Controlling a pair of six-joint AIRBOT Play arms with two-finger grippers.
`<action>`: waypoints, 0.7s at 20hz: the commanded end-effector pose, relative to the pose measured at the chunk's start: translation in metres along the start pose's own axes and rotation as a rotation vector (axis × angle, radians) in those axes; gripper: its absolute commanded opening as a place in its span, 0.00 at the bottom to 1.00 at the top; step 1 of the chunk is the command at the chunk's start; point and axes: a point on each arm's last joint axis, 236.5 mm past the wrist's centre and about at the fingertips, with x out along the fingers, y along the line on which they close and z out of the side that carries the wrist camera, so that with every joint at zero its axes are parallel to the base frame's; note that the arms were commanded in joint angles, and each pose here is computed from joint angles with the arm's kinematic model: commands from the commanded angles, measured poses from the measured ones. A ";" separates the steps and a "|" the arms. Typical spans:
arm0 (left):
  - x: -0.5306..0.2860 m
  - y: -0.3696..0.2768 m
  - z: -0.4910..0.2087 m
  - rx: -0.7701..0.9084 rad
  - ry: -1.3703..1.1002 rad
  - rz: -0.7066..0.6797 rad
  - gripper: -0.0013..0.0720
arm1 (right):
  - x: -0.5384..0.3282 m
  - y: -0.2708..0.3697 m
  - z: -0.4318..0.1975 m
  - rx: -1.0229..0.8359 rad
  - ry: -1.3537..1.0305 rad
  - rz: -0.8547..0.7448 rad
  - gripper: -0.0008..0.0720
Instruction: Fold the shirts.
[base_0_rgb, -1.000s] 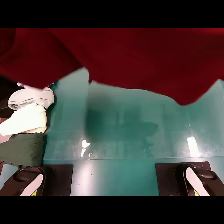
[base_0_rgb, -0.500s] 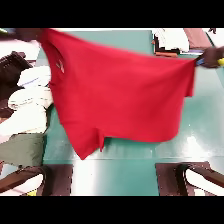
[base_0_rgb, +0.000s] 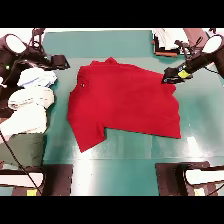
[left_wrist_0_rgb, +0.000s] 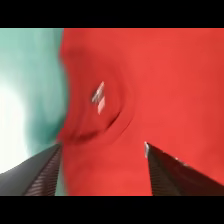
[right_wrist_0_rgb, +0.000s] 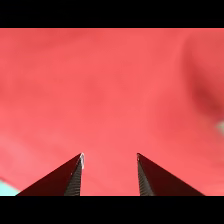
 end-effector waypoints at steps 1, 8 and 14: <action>-0.008 0.032 -0.058 -0.069 0.195 0.024 0.83 | -0.013 0.018 -0.027 0.007 0.020 0.122 0.53; 0.031 0.046 -0.216 -0.212 0.389 0.025 0.83 | -0.017 0.035 -0.085 0.056 -0.040 0.177 0.53; 0.062 0.003 -0.244 -0.275 0.360 -0.122 0.83 | -0.022 0.032 -0.098 0.069 -0.076 0.167 0.53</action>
